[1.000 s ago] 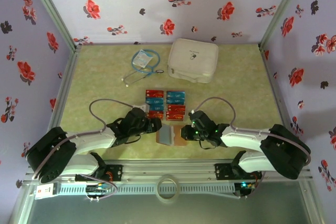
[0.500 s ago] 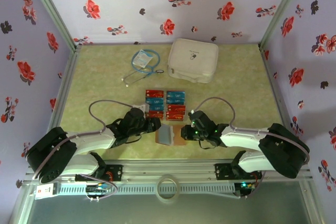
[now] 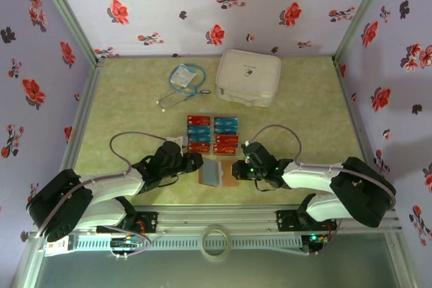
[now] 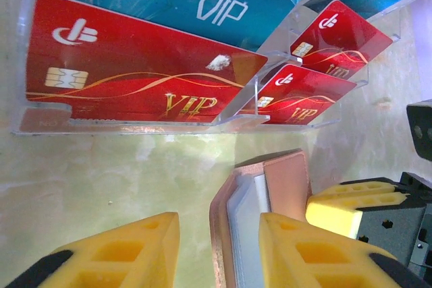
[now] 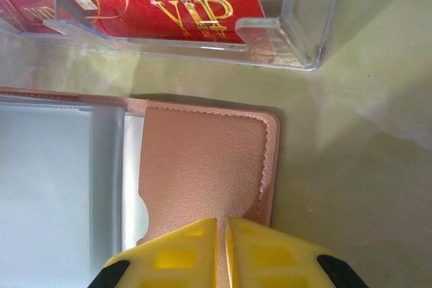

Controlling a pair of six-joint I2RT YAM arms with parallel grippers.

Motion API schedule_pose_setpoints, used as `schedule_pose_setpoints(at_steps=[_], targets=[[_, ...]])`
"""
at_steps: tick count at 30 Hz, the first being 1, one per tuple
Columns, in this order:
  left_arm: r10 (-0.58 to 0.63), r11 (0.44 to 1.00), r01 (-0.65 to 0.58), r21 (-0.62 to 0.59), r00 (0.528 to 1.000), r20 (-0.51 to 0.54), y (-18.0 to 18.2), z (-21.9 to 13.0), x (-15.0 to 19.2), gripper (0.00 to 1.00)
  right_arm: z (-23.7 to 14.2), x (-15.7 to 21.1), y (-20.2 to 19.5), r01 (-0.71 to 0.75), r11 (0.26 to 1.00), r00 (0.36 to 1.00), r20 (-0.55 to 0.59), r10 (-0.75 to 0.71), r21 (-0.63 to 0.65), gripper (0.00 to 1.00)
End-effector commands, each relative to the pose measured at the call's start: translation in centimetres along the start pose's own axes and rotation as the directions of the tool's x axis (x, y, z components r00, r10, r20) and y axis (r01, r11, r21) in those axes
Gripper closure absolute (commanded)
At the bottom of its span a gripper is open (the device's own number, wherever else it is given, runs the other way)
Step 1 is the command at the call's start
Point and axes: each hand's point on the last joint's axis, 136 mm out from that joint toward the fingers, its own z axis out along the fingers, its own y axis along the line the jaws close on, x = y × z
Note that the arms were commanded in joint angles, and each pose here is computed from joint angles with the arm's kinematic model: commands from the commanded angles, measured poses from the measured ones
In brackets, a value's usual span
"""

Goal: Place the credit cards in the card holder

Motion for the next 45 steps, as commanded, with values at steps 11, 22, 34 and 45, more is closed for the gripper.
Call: schedule_pose_setpoints(at_steps=[11,22,34,45], targets=[[-0.014,1.000,0.014,0.017,1.000,0.009,0.5,-0.5,0.3,0.77,0.6,1.5,-2.5,-0.017,0.996,0.999,-0.034,0.020,0.083,0.88],[0.003,0.995,-0.005,0.099,1.000,0.012,-1.9,-0.8,-0.5,1.00,1.6,1.3,-1.6,-0.013,0.998,0.998,-0.057,0.016,0.054,0.90],[0.019,0.972,-0.026,0.232,0.999,0.031,-8.3,0.0,-2.9,1.00,4.3,0.0,0.3,-0.017,1.000,0.997,-0.071,0.018,0.011,0.92],[-0.039,0.996,0.034,0.079,0.998,0.058,-2.4,0.1,-1.2,1.00,2.2,-0.3,-1.3,-0.038,0.998,0.998,-0.042,0.040,0.048,0.92]])
